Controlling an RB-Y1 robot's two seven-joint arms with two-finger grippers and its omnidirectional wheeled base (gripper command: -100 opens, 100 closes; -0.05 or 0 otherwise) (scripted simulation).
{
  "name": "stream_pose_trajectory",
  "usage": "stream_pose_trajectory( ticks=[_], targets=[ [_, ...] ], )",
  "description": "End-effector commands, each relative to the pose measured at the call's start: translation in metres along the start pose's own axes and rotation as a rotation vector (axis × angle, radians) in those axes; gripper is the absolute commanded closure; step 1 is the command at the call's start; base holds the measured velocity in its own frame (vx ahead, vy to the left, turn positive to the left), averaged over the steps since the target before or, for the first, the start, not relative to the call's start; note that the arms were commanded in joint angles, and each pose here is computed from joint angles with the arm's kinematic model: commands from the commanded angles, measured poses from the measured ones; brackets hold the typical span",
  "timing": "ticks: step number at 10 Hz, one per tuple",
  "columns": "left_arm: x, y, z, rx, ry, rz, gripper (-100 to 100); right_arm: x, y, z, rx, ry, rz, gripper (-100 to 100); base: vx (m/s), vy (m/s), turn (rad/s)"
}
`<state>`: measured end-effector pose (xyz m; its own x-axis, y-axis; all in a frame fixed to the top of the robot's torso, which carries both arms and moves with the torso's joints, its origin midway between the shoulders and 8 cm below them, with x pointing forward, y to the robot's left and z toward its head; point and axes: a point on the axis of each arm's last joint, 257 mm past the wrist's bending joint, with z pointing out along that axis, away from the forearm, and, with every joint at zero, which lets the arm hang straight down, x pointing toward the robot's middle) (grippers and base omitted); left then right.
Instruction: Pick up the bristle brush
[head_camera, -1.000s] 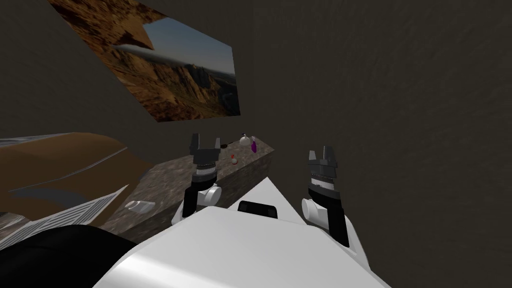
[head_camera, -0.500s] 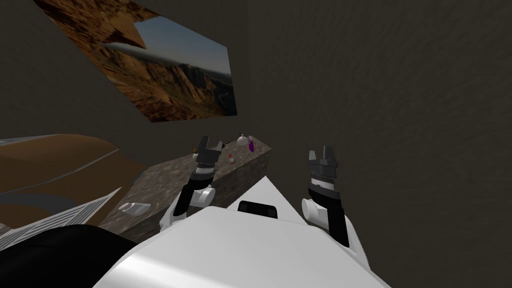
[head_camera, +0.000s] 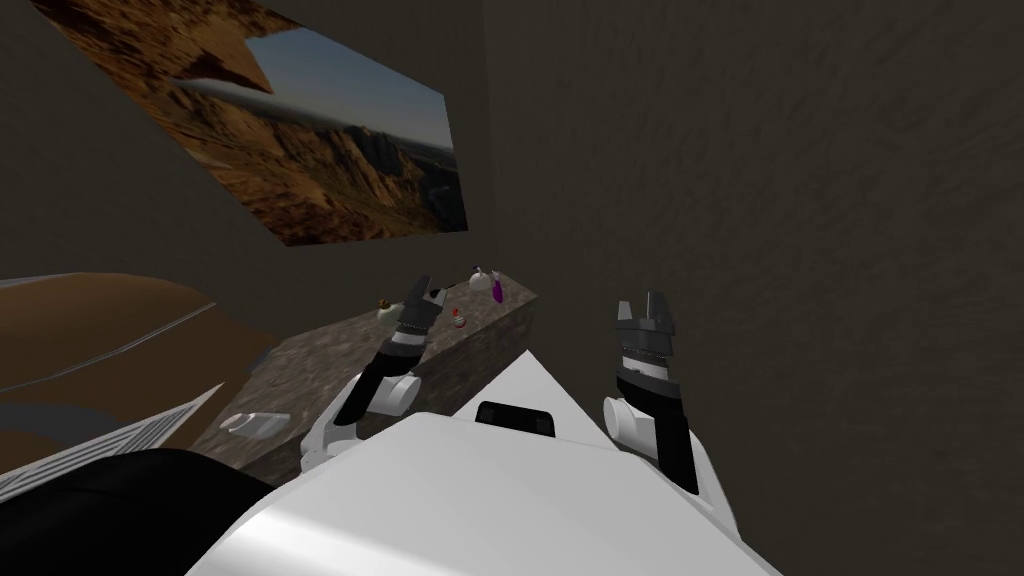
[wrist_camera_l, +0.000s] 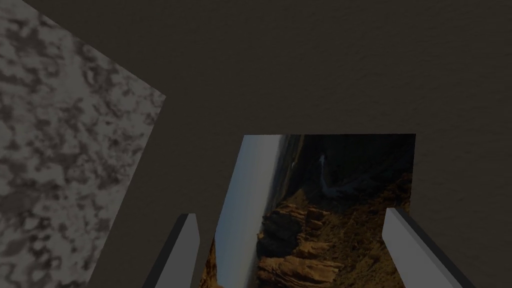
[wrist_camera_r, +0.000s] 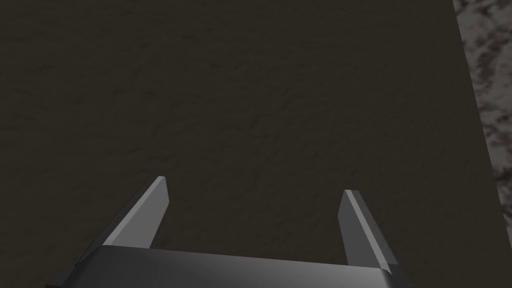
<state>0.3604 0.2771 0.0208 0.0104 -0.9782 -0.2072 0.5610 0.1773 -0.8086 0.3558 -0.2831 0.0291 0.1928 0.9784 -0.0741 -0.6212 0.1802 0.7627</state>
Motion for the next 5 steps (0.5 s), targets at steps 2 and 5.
stream_pose_trajectory(
  ticks=[2,5],
  targets=[
    [-0.009,0.024,0.0,-0.088,0.031,0.065,-100,0.0,0.0,0.0,0.0,0.0,0.0,0,-0.02,-0.019,-0.08],
    [-0.016,0.046,-0.003,-0.174,0.049,0.108,-100,0.0,0.0,0.0,0.0,0.0,0.0,0,-0.022,-0.011,-0.072]
  ],
)
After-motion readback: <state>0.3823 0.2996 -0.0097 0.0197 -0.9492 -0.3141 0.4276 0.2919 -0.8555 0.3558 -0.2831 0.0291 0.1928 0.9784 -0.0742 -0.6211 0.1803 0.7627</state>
